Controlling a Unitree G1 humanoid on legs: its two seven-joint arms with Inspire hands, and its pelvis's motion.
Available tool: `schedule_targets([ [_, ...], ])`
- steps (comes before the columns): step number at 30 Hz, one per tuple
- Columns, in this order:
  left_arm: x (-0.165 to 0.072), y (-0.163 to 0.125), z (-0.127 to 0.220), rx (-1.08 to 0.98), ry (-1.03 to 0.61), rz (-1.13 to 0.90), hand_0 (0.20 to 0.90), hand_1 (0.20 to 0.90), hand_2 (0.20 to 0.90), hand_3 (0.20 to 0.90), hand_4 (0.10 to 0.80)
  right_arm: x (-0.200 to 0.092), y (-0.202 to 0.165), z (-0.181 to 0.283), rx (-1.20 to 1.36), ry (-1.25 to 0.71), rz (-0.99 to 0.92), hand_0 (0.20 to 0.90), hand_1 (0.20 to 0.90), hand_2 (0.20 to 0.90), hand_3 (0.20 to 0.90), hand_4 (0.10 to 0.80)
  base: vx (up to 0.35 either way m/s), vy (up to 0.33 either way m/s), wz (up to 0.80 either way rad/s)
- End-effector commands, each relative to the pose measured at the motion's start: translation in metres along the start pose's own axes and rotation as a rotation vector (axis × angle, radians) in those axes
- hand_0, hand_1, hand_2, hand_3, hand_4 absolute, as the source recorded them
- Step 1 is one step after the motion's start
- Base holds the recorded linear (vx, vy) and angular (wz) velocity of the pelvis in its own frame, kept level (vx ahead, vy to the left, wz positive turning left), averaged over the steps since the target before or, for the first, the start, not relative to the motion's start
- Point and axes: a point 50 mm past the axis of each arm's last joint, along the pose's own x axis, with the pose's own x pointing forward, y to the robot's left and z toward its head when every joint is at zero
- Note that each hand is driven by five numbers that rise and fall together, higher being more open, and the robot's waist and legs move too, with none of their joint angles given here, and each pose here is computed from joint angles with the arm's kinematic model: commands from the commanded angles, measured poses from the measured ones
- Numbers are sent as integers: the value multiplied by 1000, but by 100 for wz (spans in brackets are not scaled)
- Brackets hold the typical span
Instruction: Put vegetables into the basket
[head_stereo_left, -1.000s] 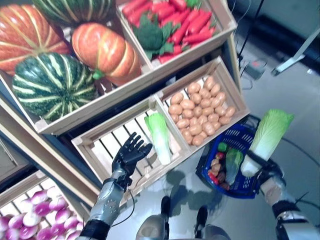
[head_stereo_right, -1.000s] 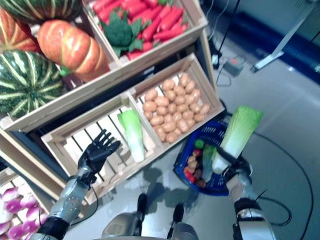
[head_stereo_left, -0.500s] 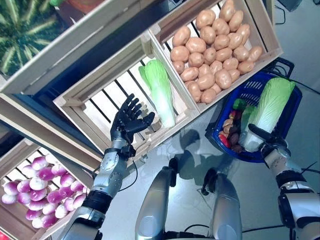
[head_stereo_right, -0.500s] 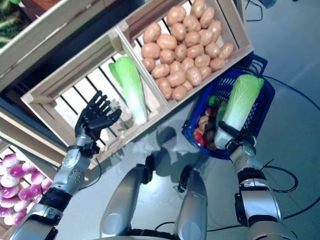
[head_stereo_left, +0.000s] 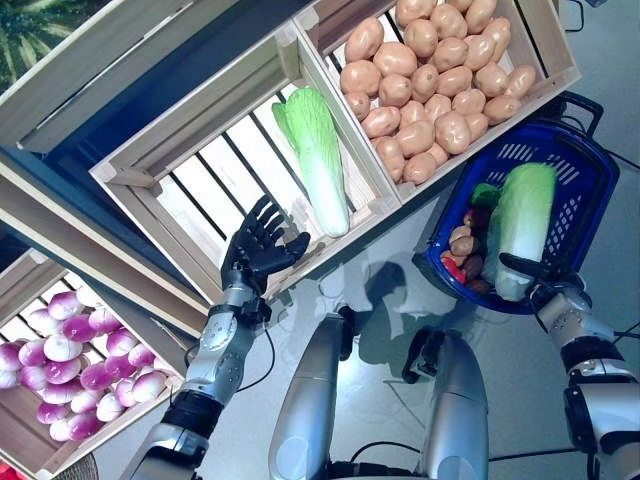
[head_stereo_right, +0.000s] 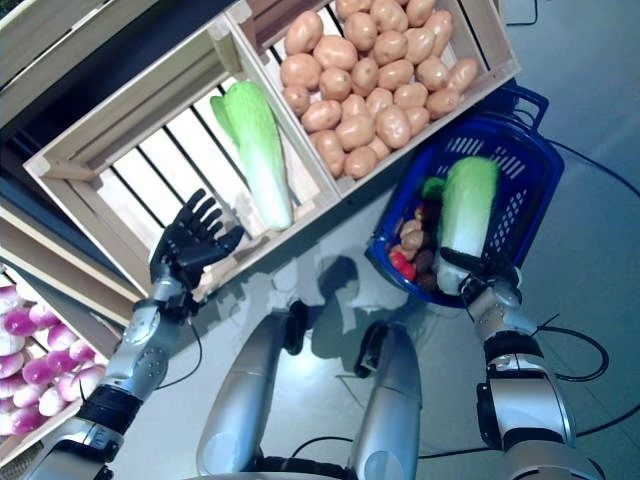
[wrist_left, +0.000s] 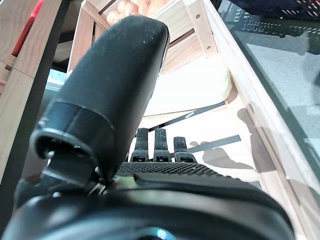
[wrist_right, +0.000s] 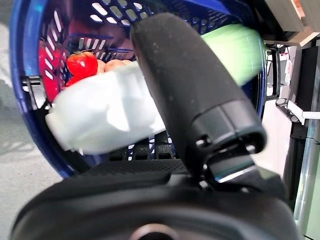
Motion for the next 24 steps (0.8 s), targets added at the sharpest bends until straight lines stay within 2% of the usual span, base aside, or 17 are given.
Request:
schedule_targets([
  [1, -1, -16, 47, 27, -247, -118, 900, 900, 900, 900, 800, -2, -4, 50, -57, -176, -12, 900, 900, 900, 900, 800, 0, 0, 0],
  [11, -2, -14, 47, 56, -247, -134, 900, 900, 900, 900, 800, -3, -3, 45, -53, -195, 7, 900, 900, 900, 900, 800, 23, 6, 1],
  [14, -1, -15, 51, 164, -272, -120, 900, 900, 900, 900, 800, -3, -3, 39, -60, -180, 20, 900, 900, 900, 900, 800, 47, -3, -2],
  [17, 3, -14, 68, 541, -396, -36, 900, 900, 900, 900, 800, -3, -5, 34, -67, -173, 37, 900, 900, 900, 900, 800, 52, -12, 0],
  [18, 5, -14, 71, 577, -406, -25, 900, 900, 900, 900, 800, -3, -5, 33, -71, -173, 39, 900, 900, 900, 900, 800, 44, 1, -2],
  [24, 35, 20, 130, 1216, -500, 201, 900, 900, 900, 900, 800, -1, -13, 33, -154, -173, 76, 900, 900, 900, 900, 800, 47, 34, -14],
])
